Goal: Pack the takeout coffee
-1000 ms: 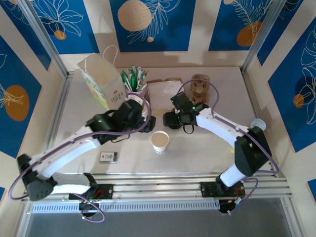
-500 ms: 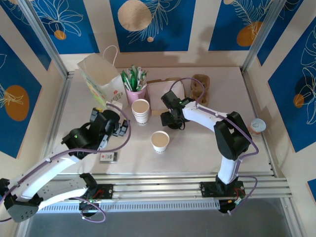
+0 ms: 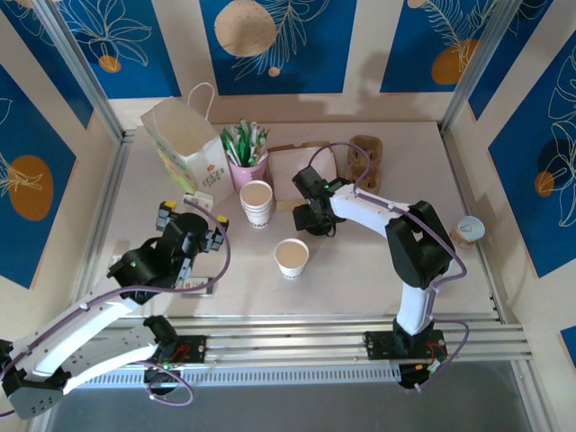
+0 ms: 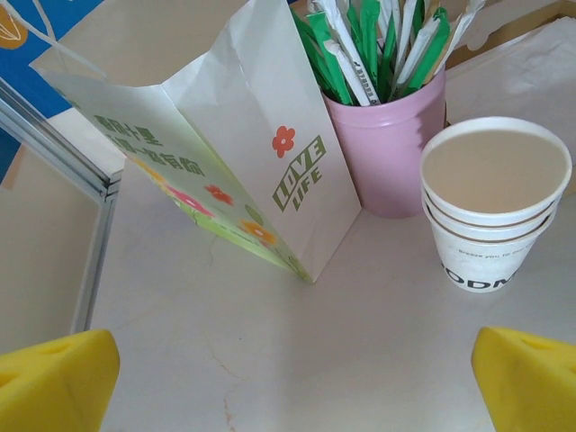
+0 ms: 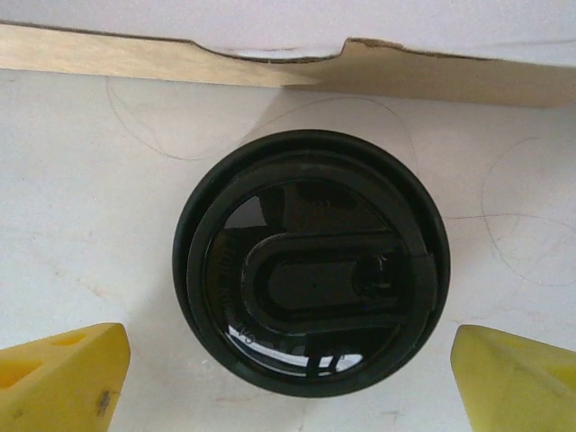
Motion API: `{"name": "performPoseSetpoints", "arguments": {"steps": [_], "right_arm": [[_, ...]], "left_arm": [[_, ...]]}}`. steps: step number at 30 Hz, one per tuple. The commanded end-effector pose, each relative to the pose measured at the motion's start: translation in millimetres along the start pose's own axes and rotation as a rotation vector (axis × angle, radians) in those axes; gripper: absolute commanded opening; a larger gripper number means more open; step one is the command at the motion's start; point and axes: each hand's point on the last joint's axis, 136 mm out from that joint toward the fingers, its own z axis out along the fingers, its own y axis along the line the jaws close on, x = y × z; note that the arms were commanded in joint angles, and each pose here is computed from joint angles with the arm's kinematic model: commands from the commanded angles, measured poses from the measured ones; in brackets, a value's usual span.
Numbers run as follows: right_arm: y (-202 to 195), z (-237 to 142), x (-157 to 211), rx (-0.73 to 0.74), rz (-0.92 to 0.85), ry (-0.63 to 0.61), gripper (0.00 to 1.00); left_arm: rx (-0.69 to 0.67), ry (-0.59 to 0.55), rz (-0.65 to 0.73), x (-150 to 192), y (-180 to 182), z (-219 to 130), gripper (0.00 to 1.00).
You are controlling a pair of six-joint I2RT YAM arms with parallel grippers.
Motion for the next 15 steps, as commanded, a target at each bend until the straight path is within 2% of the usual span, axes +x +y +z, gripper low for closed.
{"name": "performPoseSetpoints", "arguments": {"steps": [1, 15], "right_arm": [[-0.2, 0.3, -8.1, 0.014, -0.016, -0.009, 0.92], [-2.2, 8.3, -5.9, 0.053, -0.032, 0.002, 0.86]], "left_arm": [[-0.029, -0.027, -0.011, -3.4, 6.8, 0.5, 1.0], [-0.017, -0.006, 0.007, 1.1, 0.7, 5.7, 1.0]]}}
